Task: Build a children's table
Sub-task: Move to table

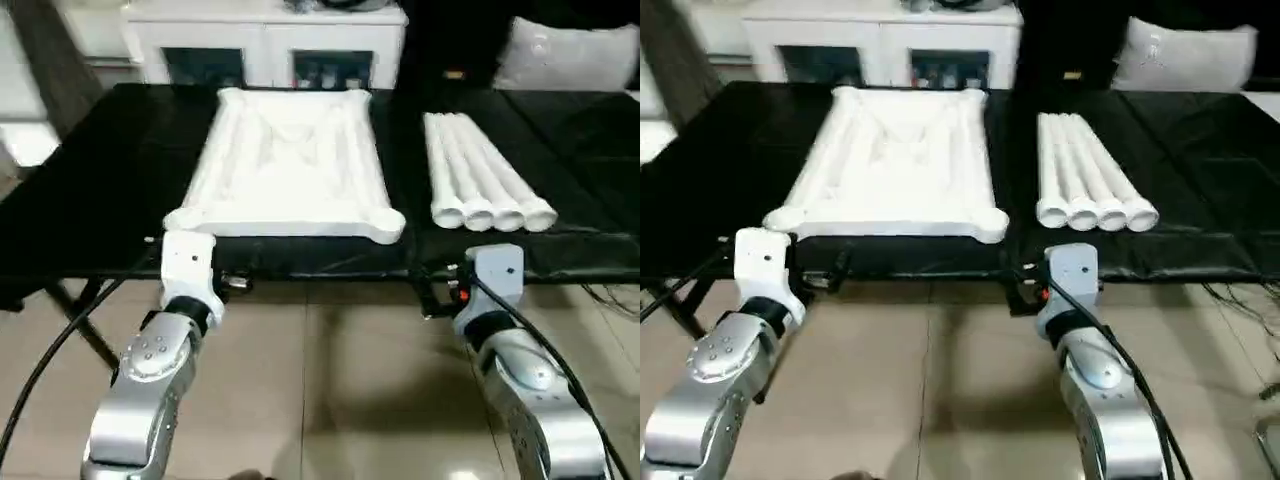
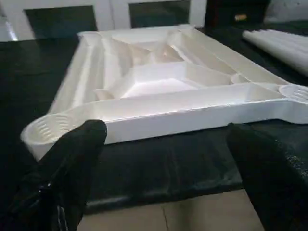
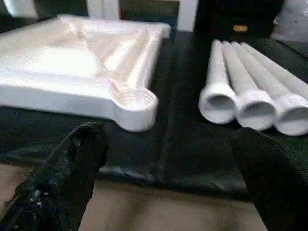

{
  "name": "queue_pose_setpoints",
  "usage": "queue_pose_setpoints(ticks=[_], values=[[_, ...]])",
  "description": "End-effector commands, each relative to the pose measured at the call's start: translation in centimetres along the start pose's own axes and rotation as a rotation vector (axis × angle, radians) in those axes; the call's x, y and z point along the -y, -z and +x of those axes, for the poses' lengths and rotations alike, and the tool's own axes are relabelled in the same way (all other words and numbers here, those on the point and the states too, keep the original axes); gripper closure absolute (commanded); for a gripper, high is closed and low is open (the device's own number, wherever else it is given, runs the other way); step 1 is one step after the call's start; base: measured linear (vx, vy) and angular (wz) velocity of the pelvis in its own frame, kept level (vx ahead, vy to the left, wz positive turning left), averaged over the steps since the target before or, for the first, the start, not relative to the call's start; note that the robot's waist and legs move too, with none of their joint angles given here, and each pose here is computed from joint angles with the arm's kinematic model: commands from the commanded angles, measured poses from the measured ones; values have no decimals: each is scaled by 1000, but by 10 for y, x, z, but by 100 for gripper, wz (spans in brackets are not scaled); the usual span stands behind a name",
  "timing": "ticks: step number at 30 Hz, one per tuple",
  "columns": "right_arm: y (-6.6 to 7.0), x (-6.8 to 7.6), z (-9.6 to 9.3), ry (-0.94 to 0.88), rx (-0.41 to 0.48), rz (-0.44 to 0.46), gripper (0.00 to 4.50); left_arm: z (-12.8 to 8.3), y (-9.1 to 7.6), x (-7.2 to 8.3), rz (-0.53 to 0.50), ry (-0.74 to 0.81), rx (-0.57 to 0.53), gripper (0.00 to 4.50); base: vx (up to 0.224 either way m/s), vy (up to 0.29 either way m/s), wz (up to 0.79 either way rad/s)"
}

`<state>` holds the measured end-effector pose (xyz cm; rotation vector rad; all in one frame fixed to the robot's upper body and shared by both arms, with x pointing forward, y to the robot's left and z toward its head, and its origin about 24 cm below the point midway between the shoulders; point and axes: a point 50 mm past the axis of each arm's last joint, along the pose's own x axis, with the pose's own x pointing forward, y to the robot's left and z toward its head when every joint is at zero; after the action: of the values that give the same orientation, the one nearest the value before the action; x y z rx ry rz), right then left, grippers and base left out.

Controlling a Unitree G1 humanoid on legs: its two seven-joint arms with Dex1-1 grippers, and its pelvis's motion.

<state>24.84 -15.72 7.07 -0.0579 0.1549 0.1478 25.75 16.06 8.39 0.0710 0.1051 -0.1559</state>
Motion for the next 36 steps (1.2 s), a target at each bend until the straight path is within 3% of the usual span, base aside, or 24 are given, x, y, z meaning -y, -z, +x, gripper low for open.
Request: queue_pose_setpoints(ticks=[1,23,36], values=[[-3,-1,2,-26,5,-14,0,2,-4,1,3,7,19,2,0,0,0],[-2,-1,3,-50,-5,-46,0,2,-1,2,4,-4,12,2,45,5,1],[-12,-1,6,-33,53,-10,0,9,-8,5,8,21,39,2,0,0,0]])
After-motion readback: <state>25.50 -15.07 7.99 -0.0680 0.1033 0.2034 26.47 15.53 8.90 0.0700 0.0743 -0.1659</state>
